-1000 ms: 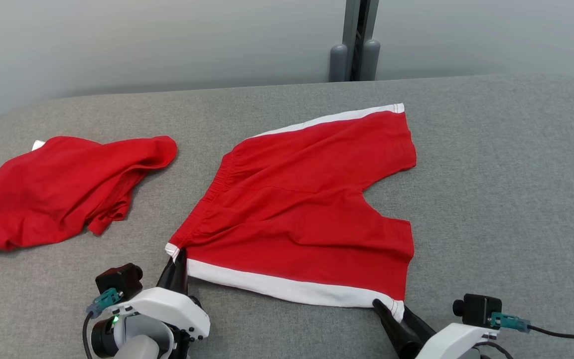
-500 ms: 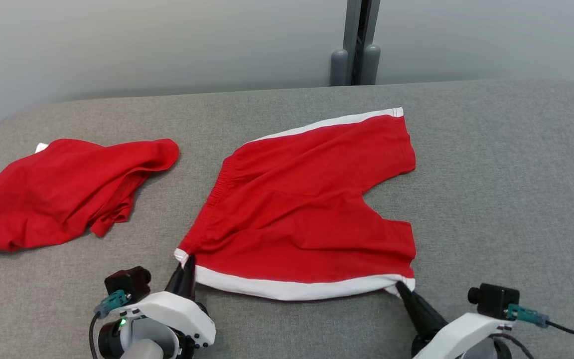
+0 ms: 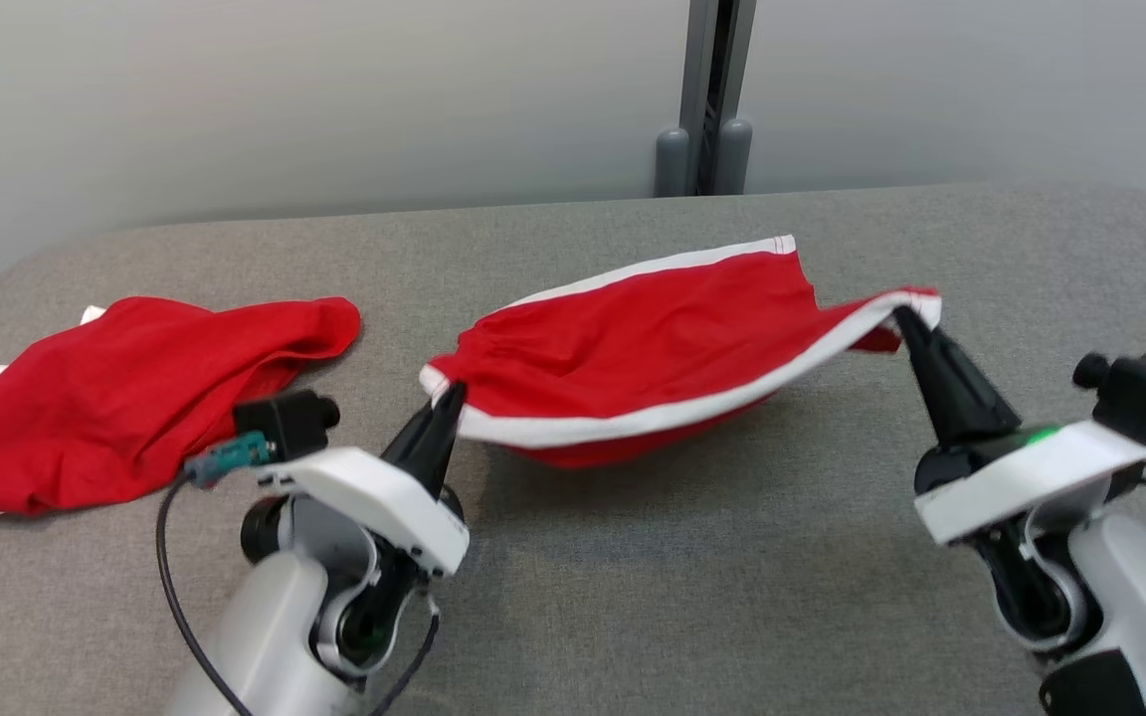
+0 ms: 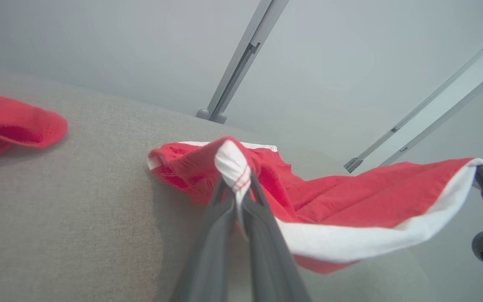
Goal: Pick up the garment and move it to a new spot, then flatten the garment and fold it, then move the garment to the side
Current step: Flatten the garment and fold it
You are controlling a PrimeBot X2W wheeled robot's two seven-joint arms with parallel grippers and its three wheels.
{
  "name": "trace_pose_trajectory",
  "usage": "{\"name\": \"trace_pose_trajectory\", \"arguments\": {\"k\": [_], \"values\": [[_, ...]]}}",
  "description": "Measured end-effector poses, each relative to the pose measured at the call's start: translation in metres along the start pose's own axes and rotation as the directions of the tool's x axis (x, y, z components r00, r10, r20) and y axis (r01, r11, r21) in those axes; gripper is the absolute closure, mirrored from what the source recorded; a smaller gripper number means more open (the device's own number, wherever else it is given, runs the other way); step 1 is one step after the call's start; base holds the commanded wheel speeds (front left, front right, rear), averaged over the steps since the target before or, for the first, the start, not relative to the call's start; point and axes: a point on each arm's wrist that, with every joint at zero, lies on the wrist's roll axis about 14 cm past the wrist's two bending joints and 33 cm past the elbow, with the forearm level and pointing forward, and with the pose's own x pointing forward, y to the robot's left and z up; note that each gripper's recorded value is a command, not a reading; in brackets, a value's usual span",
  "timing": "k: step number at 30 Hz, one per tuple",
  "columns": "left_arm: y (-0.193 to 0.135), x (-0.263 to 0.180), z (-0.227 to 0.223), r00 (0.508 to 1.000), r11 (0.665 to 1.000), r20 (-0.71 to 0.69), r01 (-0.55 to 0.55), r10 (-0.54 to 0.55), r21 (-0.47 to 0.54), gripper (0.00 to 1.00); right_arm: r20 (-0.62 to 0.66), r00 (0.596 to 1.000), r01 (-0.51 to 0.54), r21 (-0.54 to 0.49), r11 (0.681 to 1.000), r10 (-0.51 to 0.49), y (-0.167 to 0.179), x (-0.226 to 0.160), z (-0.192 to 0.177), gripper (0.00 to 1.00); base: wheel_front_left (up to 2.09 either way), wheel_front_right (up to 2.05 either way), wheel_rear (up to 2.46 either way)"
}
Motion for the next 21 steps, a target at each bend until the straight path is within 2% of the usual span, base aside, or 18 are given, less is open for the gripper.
{"name": "trace_pose_trajectory", "arguments": {"k": [8, 13, 17, 21], "values": [[-0.082, 0.011, 0.104, 0.977, 0.982, 0.107, 0.186, -0.182, -0.024, 1.00, 0.220, 0.967, -0.089, -0.187, 0.978, 0.130, 0.034, 0.033, 0.110, 1.00, 0.00, 0.00, 0.00], [-0.126, 0.010, 0.159, 0.956, 0.963, 0.155, 0.261, -0.248, -0.070, 1.00, 0.311, 0.935, -0.093, -0.240, 0.966, 0.167, 0.051, 0.042, 0.167, 1.00, 0.00, 0.00, 0.00], [-0.140, 0.017, 0.182, 0.957, 0.956, 0.155, 0.265, -0.244, -0.130, 1.00, 0.331, 0.930, -0.076, -0.249, 0.965, 0.159, 0.052, 0.052, 0.191, 1.00, 0.00, 0.00, 0.00], [-0.136, 0.041, 0.192, 0.972, 0.961, 0.116, 0.220, -0.202, -0.166, 1.00, 0.317, 0.940, -0.051, -0.235, 0.971, 0.127, 0.042, 0.076, 0.205, 1.00, 0.00, 0.00, 0.00]]}}
